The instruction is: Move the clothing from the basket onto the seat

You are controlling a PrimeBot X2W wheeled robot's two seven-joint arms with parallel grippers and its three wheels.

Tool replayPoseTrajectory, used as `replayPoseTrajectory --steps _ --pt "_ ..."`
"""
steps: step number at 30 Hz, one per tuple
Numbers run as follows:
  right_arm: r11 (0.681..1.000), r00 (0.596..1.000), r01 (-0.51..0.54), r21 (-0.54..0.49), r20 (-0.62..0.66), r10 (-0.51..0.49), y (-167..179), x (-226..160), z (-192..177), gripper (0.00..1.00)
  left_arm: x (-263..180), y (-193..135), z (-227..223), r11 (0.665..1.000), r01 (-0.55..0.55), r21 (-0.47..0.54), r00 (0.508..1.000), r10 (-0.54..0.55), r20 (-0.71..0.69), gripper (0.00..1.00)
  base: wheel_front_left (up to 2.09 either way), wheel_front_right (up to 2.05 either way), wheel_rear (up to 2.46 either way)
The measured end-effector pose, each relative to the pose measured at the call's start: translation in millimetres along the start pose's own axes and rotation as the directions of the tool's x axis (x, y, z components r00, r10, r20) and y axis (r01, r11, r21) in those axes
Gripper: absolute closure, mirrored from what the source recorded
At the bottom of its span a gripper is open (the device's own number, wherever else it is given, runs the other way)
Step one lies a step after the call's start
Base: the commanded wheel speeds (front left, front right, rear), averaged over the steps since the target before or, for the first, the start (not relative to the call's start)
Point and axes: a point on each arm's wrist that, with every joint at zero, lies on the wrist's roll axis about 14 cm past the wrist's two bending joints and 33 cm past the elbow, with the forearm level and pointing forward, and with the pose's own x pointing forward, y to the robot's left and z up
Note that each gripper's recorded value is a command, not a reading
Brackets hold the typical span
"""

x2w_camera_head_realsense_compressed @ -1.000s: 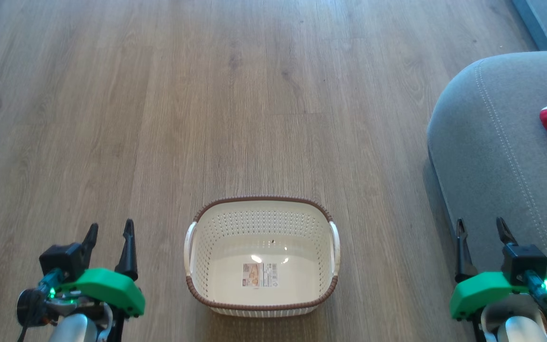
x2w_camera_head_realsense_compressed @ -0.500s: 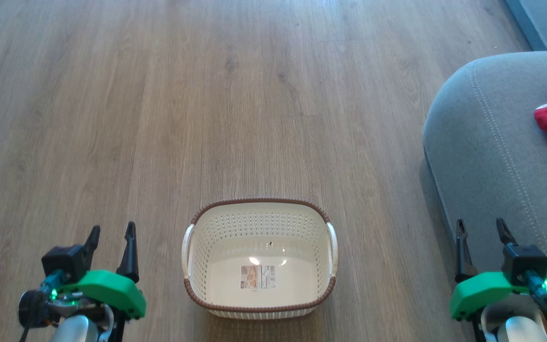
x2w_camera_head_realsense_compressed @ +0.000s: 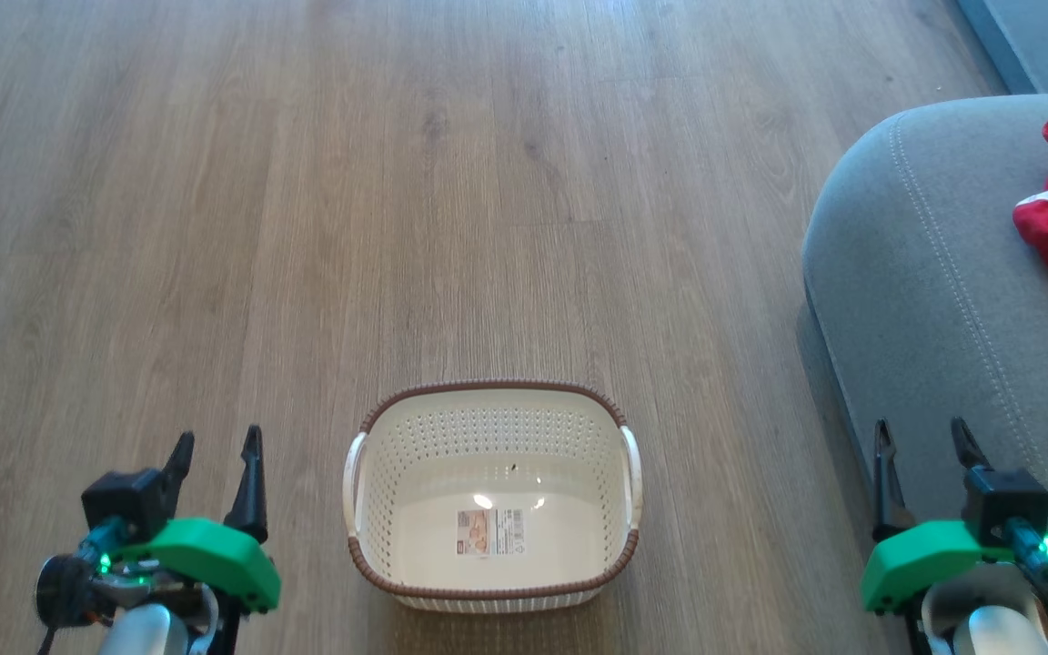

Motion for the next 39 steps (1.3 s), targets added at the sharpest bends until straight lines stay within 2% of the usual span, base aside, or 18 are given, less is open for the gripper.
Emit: replayPoseTrajectory --steps 1,10,27,39 --pt "1.000 1.000 0.000 0.000 -0.001 0.000 0 0 0 1.00 0 0 -1 1.000 0.001 0.000 1.000 -0.001 -0.002 1.00 0.00 0.00 0.00" --pt "0.999 0.984 0.022 0.041 -0.178 -0.014 -1 -27 -55 1.00 -38 5 -69 0.998 -0.053 -0.043 0.978 0.043 -0.205 1.00 0.00 0.00 0.00" --pt "0.970 0.982 0.093 0.224 -0.182 -0.053 -6 -24 -53 1.00 -34 7 -61 0.972 -0.109 -0.210 0.978 0.067 -0.198 1.00 0.00 0.00 0.00" --pt "0.923 0.980 0.137 0.359 -0.187 -0.072 -9 -20 -50 1.00 -31 12 -54 0.930 -0.154 -0.334 0.977 0.093 -0.194 1.00 0.00 0.00 0.00"
